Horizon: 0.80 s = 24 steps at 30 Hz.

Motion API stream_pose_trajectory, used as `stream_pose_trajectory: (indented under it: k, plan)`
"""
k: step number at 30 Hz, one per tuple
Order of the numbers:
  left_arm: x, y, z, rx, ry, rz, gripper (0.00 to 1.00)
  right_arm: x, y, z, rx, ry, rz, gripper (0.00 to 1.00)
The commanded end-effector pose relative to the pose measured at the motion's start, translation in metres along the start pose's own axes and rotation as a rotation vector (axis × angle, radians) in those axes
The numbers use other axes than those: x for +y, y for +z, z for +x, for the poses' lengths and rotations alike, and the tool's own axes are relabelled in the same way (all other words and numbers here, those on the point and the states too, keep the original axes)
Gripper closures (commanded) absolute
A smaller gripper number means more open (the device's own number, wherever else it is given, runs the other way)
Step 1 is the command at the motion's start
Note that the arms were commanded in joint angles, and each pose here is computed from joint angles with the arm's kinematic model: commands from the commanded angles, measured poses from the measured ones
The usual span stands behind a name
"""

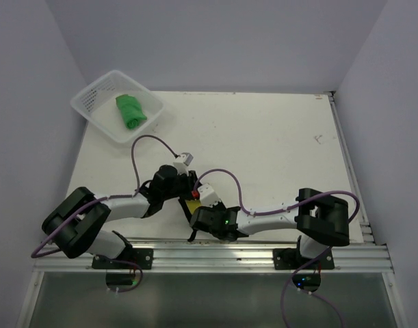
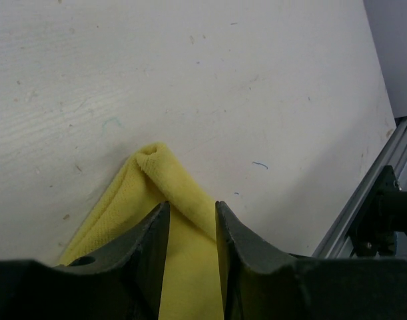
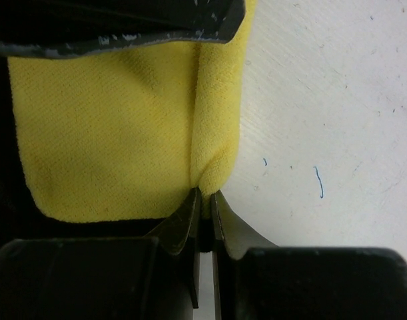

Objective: Roll the towels
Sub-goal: Roll the towel

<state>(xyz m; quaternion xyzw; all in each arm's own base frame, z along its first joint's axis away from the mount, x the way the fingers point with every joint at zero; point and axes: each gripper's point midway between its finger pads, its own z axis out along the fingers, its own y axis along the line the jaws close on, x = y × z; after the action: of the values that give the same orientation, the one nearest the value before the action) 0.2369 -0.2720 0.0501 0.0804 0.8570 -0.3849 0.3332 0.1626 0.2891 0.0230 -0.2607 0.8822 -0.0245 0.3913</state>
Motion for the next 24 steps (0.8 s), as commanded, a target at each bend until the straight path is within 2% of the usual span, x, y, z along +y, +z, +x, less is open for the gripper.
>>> stream_pose_trajectory:
  k: [1,14,24]
  plan:
    - [-0.016,-0.007,-0.020,-0.062,0.008,0.047,0.62,0.002,0.001,0.008,0.028,0.040,-0.038,1.00]
    - [-0.030,0.006,-0.010,-0.064,-0.132,0.157,0.63,-0.001,0.003,0.010,0.029,0.080,-0.062,1.00]
    - [-0.049,0.019,-0.007,-0.061,-0.143,0.204,0.64,-0.002,0.005,0.011,0.035,0.073,-0.055,1.00]
